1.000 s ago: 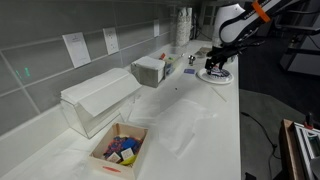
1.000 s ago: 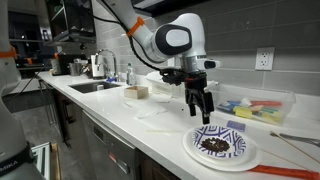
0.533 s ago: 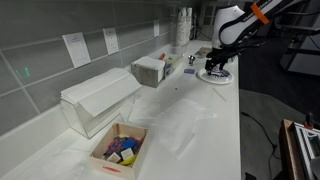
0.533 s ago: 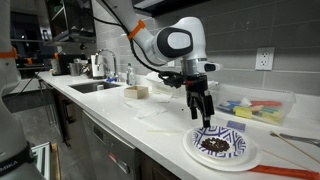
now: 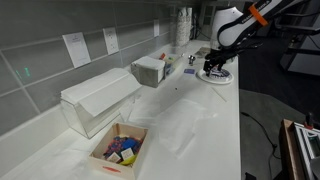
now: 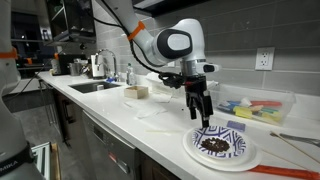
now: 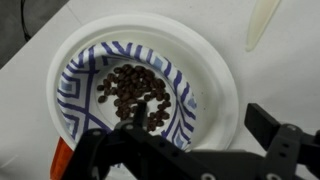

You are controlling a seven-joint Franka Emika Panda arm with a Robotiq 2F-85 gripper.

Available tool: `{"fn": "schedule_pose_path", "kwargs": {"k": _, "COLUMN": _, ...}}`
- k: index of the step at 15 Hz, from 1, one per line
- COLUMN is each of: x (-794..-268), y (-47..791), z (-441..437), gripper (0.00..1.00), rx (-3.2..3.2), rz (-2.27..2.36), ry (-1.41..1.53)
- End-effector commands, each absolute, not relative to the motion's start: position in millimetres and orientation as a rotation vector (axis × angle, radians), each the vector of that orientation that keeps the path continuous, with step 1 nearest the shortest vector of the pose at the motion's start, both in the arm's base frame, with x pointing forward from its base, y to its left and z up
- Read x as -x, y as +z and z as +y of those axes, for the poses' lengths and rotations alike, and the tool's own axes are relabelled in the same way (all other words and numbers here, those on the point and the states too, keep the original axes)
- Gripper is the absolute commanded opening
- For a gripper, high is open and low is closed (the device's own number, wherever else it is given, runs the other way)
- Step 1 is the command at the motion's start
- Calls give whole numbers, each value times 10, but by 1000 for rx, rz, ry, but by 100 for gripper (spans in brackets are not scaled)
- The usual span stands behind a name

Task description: Remove the plate with blue stripes from the white plate and put it on the countertop

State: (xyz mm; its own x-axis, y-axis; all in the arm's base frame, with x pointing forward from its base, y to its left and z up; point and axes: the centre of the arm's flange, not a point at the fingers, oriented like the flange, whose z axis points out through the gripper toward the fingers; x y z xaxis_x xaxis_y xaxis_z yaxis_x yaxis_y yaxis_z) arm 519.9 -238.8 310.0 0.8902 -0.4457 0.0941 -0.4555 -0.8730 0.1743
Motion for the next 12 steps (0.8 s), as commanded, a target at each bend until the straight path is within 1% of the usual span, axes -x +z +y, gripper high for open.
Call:
{"fn": "schedule_pose_path", "kwargs": {"k": 1, "x": -5286, "y": 2946, "z": -2359, "gripper": 97, "rx": -2835, "rz": -692, "ry": 147}}
{"fn": "schedule_pose_path", "kwargs": {"k": 2, "x": -5299, "y": 2928, "z": -2366, "gripper": 96, "rx": -2832, "rz": -691, "ry": 159}}
{"fn": "schedule_pose_path", "kwargs": {"k": 5, "x": -5310, "y": 2866, "z": -2422, "gripper": 83, "rx": -2812, "rz": -700, "ry": 184}}
{"fn": "schedule_pose_path", "kwargs": {"k": 7, "x": -5299, "y": 2840, "z": -2478, "gripper": 60, "rx": -2799, "rz": -709, "ry": 191}}
{"fn": "schedule_pose_path", "kwargs": {"k": 8, "x": -5291, "y": 2838, "z": -2509, "gripper": 53, "rx": -2791, "rz": -716, "ry": 193}}
{"fn": "schedule_pose_path", "kwargs": {"k": 9, "x": -5287, "y": 2838, "z": -2538, "gripper": 50, "rx": -2785, "rz": -724, "ry": 197}}
{"fn": "schedule_pose_path", "kwargs": {"k": 11, "x": -5266, "y": 2840, "z": -2590, "gripper": 35, "rx": -2776, "rz": -728, "ry": 189}}
{"fn": "schedule_pose_path", "kwargs": {"k": 12, "x": -5262, "y": 2838, "z": -2607, "gripper": 36, "rx": -2779, "rz": -734, "ry": 185}}
